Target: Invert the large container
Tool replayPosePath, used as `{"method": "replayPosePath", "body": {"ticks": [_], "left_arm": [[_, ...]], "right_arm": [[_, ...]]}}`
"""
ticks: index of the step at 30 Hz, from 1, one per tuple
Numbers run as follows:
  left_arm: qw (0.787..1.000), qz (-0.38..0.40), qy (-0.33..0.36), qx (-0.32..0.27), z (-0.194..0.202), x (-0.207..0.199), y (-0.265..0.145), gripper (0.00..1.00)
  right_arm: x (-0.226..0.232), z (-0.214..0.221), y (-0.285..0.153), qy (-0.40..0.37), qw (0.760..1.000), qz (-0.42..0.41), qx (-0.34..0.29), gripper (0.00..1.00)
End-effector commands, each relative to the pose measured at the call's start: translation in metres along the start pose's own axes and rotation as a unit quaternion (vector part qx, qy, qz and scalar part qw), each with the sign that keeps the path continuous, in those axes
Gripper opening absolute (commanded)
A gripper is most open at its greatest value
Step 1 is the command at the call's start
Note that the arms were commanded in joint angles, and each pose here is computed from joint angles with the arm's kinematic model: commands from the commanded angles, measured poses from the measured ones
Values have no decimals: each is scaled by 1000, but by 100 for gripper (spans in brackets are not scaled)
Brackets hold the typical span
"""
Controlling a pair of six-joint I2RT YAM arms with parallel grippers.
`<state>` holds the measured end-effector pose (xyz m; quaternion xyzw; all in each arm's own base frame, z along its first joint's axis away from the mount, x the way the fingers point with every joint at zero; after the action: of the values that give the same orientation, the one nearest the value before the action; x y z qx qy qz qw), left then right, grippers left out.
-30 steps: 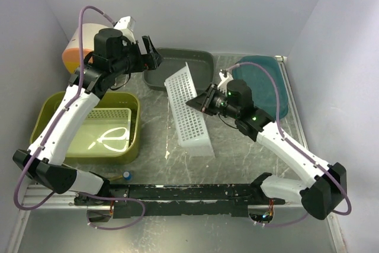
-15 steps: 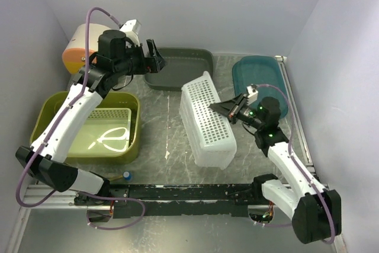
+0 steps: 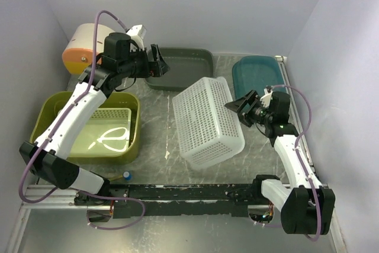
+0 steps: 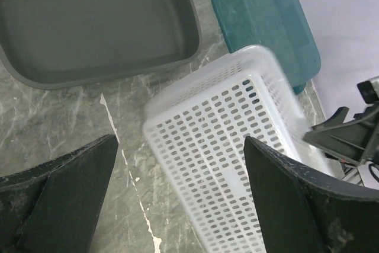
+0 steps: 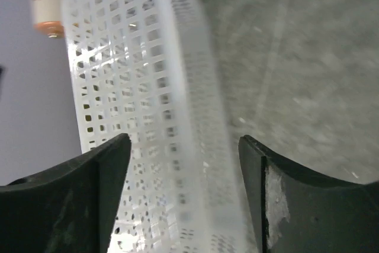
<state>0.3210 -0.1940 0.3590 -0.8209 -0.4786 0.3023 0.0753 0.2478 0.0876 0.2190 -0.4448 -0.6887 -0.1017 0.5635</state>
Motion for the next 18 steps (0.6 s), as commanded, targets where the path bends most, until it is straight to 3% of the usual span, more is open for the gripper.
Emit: {"method": "replayPosePath", "body": {"ticks": [1,11,18], "left_arm": [[999,21,9,26,13,-5,7,100],[995,0,12,98,63,-3,23,100],[984,-18,11,177,129,-6,39,100]], "right_arm": [[-54,22,-7,-2,988,148,40,79],[-50,3,-22,-80,974,210,2,98],[-30,-26,-35,-141,960,236,-49,100]]}}
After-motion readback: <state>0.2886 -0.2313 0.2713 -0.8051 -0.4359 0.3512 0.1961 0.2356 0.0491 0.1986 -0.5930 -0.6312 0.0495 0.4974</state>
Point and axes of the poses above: each gripper's point midway between its finger pads, its own y axis out along the fingers, its own x axis along the line the jaws close on, z = x × y, the point moved 6 cm from there along -y, back along the fingers
